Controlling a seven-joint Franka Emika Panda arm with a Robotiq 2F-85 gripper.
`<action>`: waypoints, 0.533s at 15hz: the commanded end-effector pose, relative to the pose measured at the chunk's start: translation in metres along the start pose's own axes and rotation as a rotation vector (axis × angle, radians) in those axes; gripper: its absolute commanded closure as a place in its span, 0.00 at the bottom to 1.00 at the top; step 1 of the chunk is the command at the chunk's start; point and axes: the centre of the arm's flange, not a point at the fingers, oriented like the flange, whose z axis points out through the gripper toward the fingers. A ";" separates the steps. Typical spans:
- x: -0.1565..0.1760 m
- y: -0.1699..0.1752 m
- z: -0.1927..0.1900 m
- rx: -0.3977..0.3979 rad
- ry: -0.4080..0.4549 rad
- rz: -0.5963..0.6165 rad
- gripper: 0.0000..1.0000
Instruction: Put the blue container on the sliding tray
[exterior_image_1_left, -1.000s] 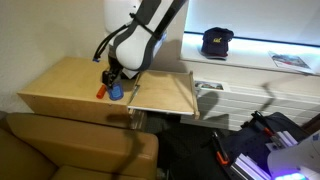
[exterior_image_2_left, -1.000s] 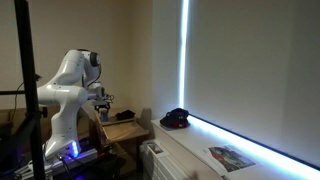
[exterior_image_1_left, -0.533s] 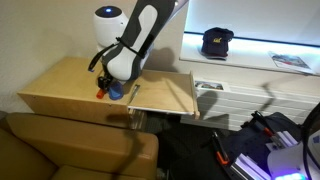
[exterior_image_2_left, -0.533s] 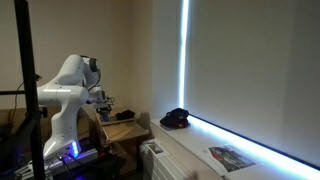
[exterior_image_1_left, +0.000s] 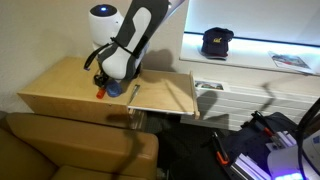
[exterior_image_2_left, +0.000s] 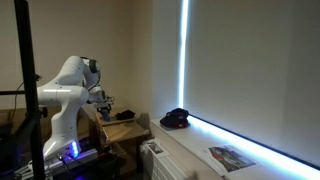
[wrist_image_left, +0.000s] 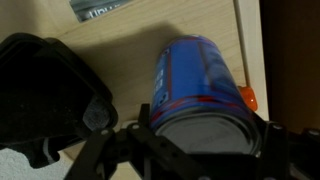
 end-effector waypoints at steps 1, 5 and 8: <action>0.002 0.012 -0.022 0.001 -0.079 0.025 0.41; -0.011 0.045 -0.070 0.027 -0.159 0.122 0.42; -0.038 0.075 -0.102 0.038 -0.188 0.230 0.42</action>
